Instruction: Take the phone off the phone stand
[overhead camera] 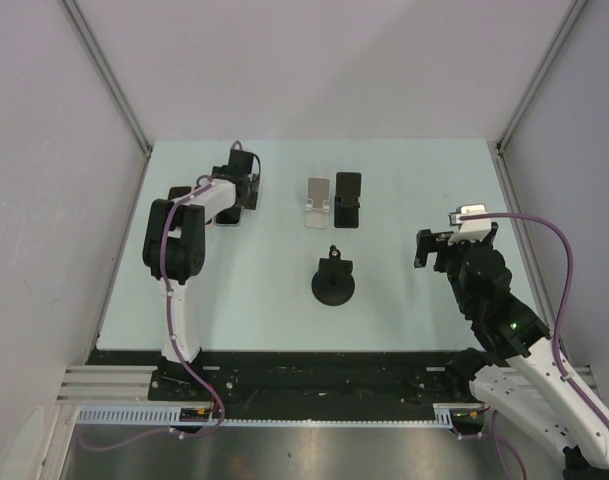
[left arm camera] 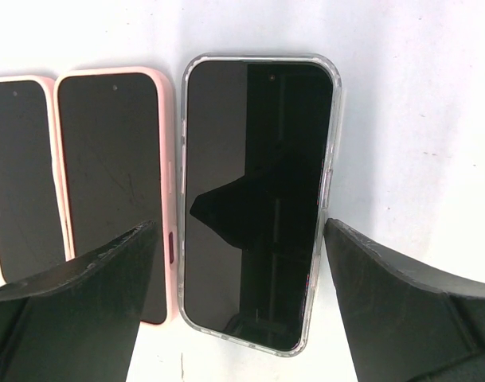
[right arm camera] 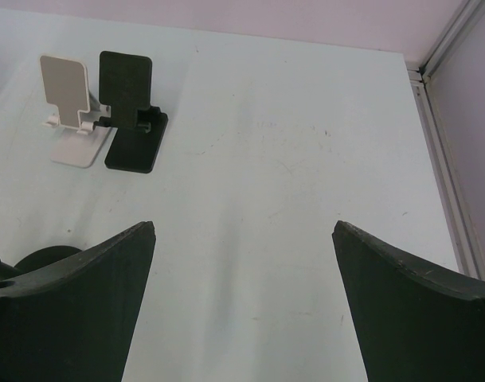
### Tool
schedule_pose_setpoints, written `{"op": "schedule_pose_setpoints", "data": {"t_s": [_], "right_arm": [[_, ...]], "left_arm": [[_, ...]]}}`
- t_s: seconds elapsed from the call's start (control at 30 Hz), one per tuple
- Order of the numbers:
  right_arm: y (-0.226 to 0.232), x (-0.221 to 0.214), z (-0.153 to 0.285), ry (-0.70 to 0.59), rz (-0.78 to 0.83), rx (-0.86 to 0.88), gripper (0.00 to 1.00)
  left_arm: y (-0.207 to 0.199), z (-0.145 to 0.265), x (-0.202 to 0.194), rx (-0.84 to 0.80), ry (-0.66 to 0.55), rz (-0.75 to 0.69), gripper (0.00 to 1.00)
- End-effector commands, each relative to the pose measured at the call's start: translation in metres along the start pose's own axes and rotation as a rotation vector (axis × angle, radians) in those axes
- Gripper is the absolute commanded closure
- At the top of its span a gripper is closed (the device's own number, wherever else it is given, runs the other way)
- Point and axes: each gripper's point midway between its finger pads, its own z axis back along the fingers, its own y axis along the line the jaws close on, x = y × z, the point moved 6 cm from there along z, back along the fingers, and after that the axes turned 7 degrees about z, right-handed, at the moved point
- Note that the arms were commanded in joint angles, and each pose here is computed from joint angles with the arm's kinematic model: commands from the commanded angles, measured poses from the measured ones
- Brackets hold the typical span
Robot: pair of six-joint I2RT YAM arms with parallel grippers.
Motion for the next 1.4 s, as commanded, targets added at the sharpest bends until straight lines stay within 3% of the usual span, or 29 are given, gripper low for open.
{"op": "schedule_pose_setpoints", "data": {"t_s": [0.0,0.37,0.67,0.87,1.03,1.2,1.23,1.37], "right_arm": [[-0.001,0.006,-0.001,-0.029,-0.012,-0.005,0.0],[0.0,0.006,-0.002,-0.027,-0.012,0.002,0.0],[0.007,0.009,-0.003,-0.044,-0.032,0.048,0.0],[0.026,0.017,-0.004,-0.076,-0.069,0.186,0.0],[0.054,0.016,-0.008,-0.041,-0.161,0.341,0.0],[0.093,0.014,-0.009,-0.011,-0.18,0.392,0.0],[0.112,0.015,0.001,-0.016,-0.161,0.449,0.0],[0.154,0.009,0.006,-0.001,-0.169,0.413,0.06]], "left_arm": [[0.016,-0.001,0.01,0.079,-0.022,-0.02,0.11],[0.02,-0.003,0.011,0.093,-0.015,0.003,0.11],[0.036,0.025,0.037,0.078,-0.084,0.093,0.06],[0.049,0.089,0.069,-0.01,-0.212,0.191,0.05],[0.068,0.179,0.092,-0.166,-0.38,0.319,0.04],[0.084,0.261,0.073,-0.312,-0.504,0.381,0.0],[0.086,0.269,0.068,-0.324,-0.516,0.377,0.0],[0.097,0.29,0.026,-0.338,-0.544,0.365,0.0]]}}
